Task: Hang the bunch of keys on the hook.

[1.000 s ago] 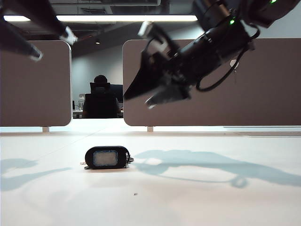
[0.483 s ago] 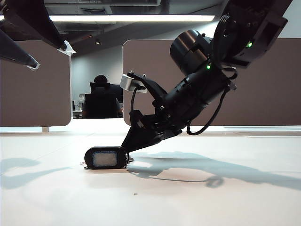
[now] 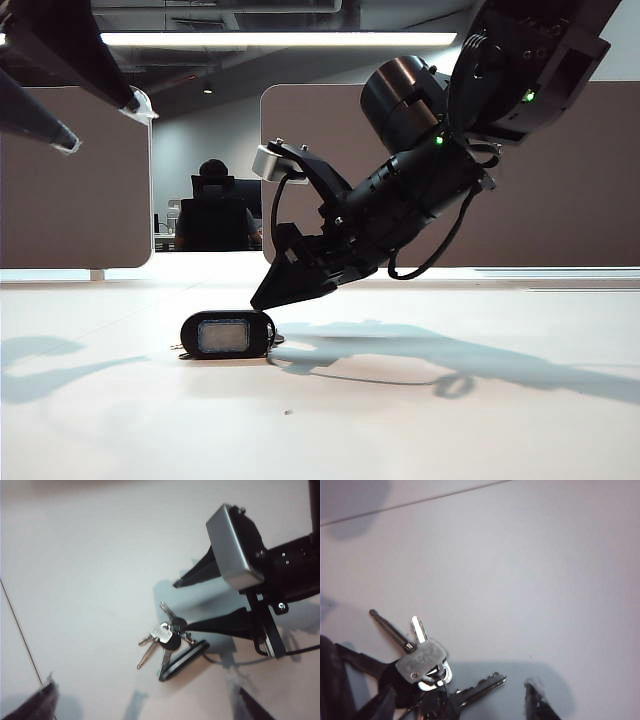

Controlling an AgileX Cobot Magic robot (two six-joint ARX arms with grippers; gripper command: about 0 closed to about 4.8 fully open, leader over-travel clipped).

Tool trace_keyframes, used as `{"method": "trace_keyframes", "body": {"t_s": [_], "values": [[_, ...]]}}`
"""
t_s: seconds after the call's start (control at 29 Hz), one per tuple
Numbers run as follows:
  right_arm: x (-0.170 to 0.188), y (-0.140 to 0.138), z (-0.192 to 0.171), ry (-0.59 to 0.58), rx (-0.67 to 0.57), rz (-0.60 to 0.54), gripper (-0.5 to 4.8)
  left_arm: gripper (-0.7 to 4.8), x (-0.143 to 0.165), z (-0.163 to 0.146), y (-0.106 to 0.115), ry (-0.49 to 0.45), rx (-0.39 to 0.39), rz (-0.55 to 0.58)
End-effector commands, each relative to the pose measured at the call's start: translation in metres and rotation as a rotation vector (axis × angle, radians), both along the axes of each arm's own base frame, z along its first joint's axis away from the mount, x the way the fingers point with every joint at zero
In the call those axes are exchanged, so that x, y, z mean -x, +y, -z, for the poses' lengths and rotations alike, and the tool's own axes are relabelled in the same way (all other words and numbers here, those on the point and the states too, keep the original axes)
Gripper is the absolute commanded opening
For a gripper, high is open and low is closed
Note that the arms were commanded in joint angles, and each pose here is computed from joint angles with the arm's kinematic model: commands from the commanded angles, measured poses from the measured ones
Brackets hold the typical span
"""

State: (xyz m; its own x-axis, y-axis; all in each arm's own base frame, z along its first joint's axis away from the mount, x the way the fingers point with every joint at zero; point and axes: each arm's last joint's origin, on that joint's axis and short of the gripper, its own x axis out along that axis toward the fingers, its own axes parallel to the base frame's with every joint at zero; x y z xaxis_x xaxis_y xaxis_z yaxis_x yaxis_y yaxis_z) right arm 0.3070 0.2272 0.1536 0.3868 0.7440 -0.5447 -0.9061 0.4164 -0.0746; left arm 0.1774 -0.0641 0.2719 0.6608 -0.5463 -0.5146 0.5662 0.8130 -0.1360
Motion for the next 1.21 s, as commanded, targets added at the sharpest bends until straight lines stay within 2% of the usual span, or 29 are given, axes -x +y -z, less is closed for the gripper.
{"method": "trace_keyframes", "body": {"t_s": [0.03,0.31,0.45,0.86,1.07,1.14,1.21], "values": [[-0.002,0.002,0.002,-0.015,-0.01,-0.004,3.31,4.79,0.0,-0.001,0.001,0.009,-0.005,-0.004],[-0.003,0.003,0.012,-0.002,0.006,0.002,3.23,4.79,0.001,0.0,0.001,0.024,-0.009,-0.004],[-0.004,0.003,0.015,0.006,0.011,0.002,1.93,4.79,0.002,0.001,0.001,0.032,-0.012,-0.004],[0.004,0.012,0.028,0.052,0.044,-0.028,1.86,4.79,0.003,0.002,0.001,0.045,-0.016,-0.004],[0.004,0.012,0.028,0.05,0.043,-0.029,0.19,4.79,0.003,0.003,0.002,0.061,-0.021,-0.004],[0.004,0.012,0.027,0.048,0.041,-0.029,-0.05,4.79,0.003,0.003,0.002,0.062,-0.02,-0.004],[0.004,0.012,0.027,0.046,0.04,-0.029,-0.05,4.79,0.003,0.003,0.002,0.062,-0.021,-0.004]]}}
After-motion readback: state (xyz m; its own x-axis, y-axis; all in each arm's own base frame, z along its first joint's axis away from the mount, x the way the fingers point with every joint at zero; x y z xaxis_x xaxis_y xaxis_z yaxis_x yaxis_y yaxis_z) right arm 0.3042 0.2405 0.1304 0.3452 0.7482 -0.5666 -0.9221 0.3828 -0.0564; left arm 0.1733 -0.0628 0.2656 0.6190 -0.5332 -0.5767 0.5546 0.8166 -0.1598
